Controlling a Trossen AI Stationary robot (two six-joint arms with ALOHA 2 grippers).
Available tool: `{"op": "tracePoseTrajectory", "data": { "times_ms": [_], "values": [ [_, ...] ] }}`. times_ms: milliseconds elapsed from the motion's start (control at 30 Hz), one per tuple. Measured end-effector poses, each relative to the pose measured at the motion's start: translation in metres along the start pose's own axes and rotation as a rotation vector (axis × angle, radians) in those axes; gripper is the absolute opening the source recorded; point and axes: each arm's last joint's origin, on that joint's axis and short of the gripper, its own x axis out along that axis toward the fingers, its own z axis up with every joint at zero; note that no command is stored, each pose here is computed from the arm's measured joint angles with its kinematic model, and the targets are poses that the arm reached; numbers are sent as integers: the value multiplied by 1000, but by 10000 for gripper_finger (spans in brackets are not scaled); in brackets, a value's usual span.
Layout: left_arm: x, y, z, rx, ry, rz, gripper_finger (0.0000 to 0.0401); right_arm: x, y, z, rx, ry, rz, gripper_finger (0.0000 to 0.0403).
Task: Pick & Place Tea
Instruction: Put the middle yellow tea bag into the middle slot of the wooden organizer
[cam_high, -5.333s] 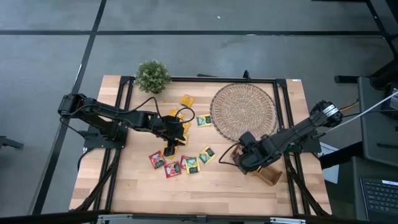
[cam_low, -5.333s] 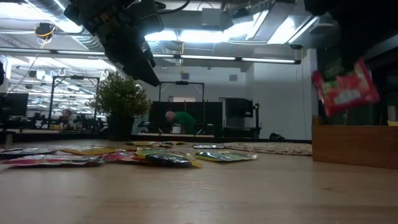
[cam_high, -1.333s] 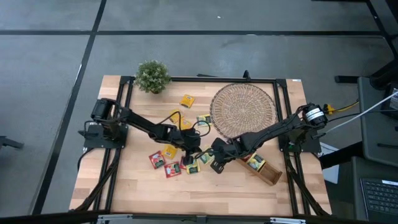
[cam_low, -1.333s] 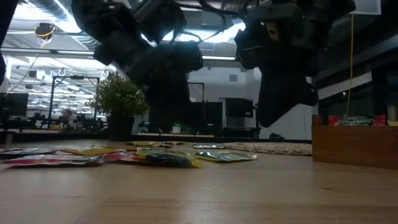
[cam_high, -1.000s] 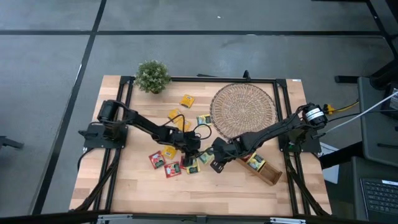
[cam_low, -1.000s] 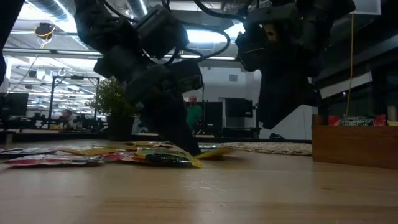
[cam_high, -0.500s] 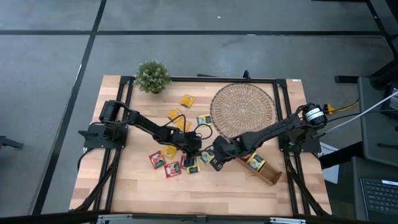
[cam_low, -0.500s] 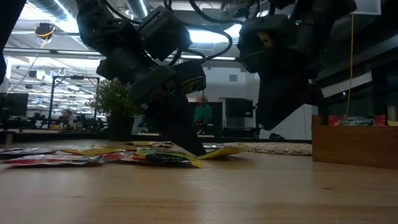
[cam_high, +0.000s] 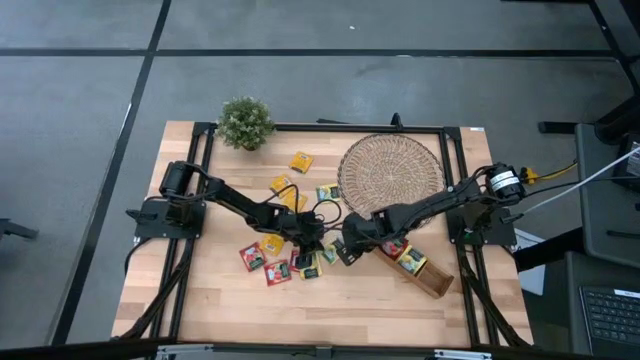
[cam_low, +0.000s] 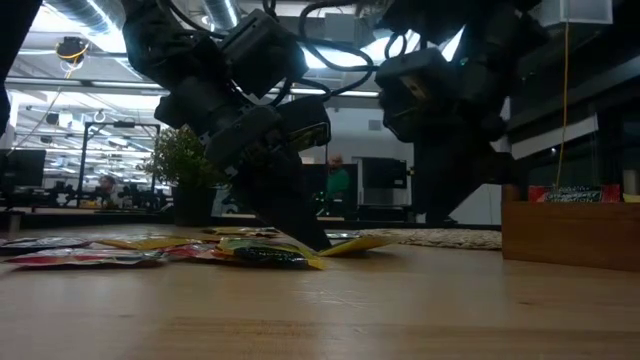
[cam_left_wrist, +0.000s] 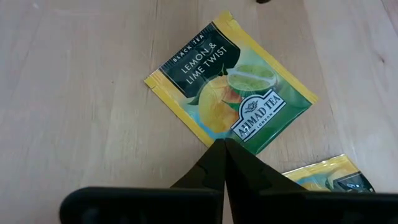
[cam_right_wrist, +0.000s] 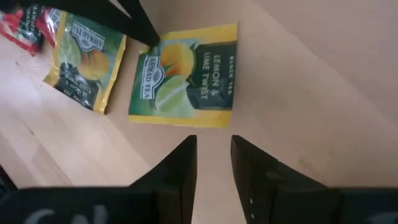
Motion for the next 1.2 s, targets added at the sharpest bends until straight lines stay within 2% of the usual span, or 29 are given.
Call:
{"op": "tracePoseTrajectory", "data": {
  "times_ms": [333,733,1200],
  "values": [
    [0,0,0,0,0,0,3,-1,-8,14,-34,30,21,103],
    [0,0,0,1,-10,-9,2,10,-14,21,-29,81,33,159],
    [0,-1,3,-4,-40,-16,2,9,-15,28,-33,122,97,161]
  ]
}}
